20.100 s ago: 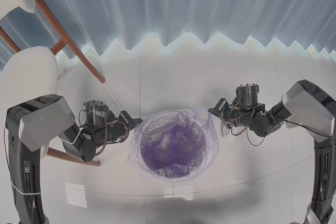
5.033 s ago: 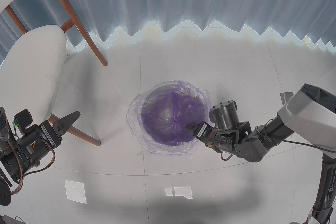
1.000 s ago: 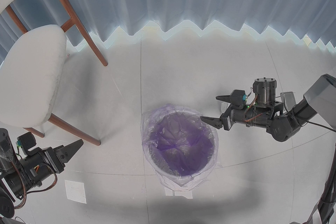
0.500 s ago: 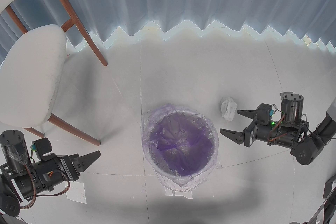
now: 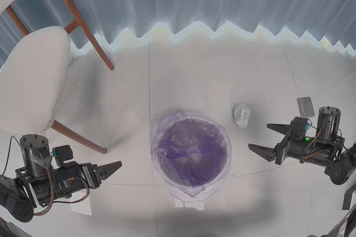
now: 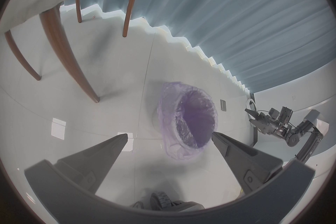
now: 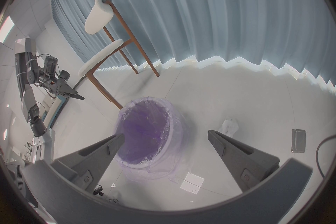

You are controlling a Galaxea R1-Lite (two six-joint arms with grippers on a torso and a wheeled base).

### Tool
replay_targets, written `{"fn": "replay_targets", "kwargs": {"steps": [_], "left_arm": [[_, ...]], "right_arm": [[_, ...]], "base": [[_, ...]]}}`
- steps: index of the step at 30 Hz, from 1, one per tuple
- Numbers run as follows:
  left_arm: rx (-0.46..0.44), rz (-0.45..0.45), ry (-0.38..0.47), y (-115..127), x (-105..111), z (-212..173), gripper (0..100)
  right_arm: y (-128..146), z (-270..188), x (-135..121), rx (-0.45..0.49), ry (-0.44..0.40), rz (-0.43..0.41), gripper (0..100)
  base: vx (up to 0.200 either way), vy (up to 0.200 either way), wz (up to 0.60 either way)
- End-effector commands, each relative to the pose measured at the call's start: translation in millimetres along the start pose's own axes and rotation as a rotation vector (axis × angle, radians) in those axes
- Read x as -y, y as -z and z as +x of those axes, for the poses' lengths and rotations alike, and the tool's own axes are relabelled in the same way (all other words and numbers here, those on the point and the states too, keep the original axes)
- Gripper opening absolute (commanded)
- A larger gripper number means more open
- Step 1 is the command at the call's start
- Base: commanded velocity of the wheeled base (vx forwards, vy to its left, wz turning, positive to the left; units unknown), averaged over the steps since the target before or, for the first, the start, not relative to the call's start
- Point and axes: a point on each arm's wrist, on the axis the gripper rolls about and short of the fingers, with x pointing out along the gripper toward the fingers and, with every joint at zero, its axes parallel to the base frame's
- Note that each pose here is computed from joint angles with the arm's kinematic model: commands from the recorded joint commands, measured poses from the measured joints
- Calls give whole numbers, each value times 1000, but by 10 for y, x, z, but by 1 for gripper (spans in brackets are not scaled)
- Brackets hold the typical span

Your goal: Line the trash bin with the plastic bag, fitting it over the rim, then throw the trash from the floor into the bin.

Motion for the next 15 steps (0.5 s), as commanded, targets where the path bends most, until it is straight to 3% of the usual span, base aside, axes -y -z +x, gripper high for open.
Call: {"fn": "replay_targets", "kwargs": {"steps": [1, 6, 15], "left_arm": [[-41, -8, -22, 62, -75, 218, 100], [-30, -3, -20, 95, -125, 406, 100], [-6, 1, -12, 185, -221, 652, 100]], "right_arm": [[-12, -146, -58, 14, 4, -3, 100], [-71, -252, -96, 45, 15, -11, 100], [-40, -444, -181, 53, 47, 48, 100]], "base": [[0, 0, 0], [0, 0, 0], [0, 0, 0]]}}
